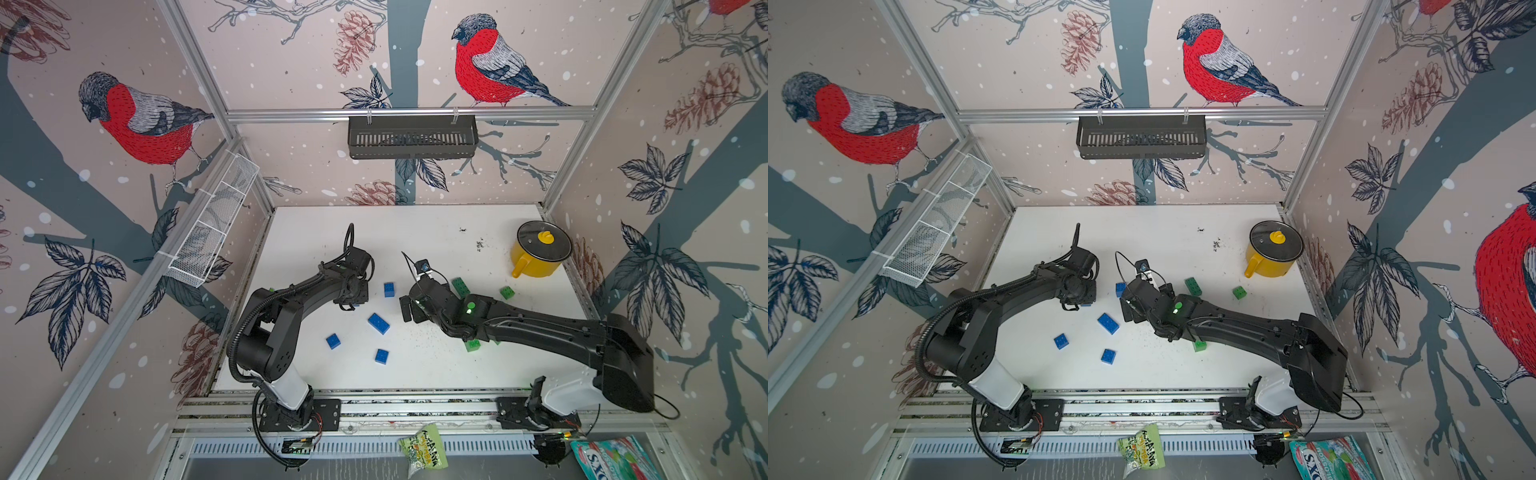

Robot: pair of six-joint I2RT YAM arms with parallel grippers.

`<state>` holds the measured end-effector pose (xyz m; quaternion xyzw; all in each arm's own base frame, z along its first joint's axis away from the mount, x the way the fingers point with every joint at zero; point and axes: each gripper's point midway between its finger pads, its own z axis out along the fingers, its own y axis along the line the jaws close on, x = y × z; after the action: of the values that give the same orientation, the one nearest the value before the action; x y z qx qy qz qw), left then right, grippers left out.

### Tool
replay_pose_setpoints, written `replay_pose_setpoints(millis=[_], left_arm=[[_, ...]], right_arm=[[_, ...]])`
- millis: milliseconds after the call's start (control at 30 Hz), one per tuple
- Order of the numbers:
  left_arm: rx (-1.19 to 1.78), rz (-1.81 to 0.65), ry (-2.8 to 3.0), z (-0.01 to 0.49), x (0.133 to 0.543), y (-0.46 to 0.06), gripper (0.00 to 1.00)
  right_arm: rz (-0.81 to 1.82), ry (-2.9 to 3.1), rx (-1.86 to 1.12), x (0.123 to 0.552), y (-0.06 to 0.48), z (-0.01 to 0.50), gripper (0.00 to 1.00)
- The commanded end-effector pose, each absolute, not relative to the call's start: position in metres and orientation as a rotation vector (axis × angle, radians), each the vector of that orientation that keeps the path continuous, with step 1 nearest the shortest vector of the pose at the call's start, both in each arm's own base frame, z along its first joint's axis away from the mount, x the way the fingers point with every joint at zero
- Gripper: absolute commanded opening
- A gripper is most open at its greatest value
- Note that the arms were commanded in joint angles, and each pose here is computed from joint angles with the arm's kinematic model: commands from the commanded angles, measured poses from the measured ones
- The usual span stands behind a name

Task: Assemble the letter h with lego
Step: Adjust the lego brick at the center of the board, then pick up the lego brick from the center of the board.

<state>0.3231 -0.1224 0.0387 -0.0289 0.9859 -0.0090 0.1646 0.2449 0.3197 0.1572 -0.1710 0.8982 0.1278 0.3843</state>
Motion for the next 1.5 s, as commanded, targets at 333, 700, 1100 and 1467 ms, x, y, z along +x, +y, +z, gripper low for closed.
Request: replay_pose_setpoints(millis=[333,700,1100,1467], left_arm=[[-0.055,0.005,2.835,0.036,0.315,-0.122,0.44],[-0.068,-0.030,2.761,0.072,0.325,-0.125,0.68],[0.305,-0.055,2.775,0.079,0.256,-0.175,0.82],[0.461,0.021,2.846,0.045,0.238,-0.178,0.82]], right_arm=[[0.349,2.284,-0.412,0.246,0.325,0.159,0.99],[0.356,2.273,-0.394,0.245,0.319,0.171,0.99],[0.426,2.209,-0.291,0.229,0.262,0.209,0.99],[0.517,2.131,-0.247,0.209,0.208,0.217,1.00]])
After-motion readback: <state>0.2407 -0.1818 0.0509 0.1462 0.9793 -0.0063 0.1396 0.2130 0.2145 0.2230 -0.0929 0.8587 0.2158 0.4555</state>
